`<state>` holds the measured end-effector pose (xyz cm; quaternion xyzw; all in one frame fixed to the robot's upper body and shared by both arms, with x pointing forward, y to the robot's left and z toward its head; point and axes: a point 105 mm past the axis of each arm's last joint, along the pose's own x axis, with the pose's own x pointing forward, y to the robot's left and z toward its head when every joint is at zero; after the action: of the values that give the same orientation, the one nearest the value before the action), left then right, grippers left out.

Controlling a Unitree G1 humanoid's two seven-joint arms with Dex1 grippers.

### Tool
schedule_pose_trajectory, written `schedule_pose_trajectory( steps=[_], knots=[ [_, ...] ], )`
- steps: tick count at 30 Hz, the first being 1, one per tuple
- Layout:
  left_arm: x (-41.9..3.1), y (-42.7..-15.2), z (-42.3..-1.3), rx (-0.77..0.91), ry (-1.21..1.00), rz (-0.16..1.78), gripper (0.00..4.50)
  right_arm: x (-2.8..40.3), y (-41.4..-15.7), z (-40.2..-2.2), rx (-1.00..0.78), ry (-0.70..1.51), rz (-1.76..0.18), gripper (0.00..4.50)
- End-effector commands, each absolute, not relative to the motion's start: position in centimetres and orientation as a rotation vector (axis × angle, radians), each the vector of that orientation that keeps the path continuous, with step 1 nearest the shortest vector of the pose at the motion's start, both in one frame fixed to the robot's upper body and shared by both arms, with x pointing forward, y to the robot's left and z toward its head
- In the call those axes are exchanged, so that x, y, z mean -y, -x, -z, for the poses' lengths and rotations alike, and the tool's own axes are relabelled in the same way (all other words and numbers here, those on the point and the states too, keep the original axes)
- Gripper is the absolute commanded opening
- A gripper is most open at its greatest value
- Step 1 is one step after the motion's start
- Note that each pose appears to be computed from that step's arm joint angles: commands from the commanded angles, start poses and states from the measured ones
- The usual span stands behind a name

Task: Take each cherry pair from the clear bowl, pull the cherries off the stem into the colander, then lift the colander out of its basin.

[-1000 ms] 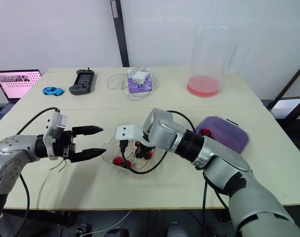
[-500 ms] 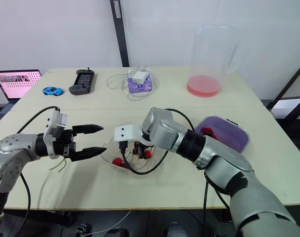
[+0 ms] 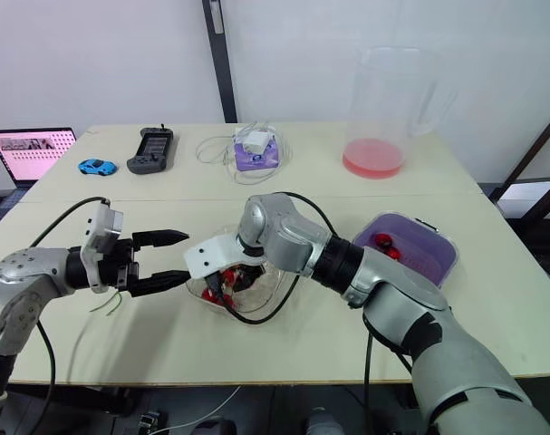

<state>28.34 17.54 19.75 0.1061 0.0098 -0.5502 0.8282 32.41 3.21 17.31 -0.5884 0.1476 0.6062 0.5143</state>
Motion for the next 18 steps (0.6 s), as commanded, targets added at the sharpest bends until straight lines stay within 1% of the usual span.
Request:
schedule_pose_trajectory(
  steps=[1, 6, 10, 14, 18],
  knots=[
    [-17.4, -28.1, -20.8, 0.018, -0.256, 1.182, 4.5, -2.7, -32.0, -19.9, -0.329, 1.336, -1.43, 3.66],
    [-17.5, -28.3, -20.9, 0.016, -0.255, 1.199, 4.5, -1.3, -32.3, -21.5, -0.399, 1.134, -1.323, 3.66],
    [-17.9, -28.6, -21.0, 0.01, -0.255, 1.203, 4.5, 0.1, -32.3, -21.3, -0.486, 1.026, -1.257, 3.66],
    [-19.0, -28.9, -20.9, -0.015, -0.262, 1.196, 4.5, 0.1, -31.6, -19.0, -0.577, 0.937, -1.248, 3.66],
    [-19.4, -28.9, -20.8, -0.03, -0.265, 1.196, 4.5, 0.0, -31.9, -17.4, -0.573, 0.981, -1.227, 3.66]
  ],
)
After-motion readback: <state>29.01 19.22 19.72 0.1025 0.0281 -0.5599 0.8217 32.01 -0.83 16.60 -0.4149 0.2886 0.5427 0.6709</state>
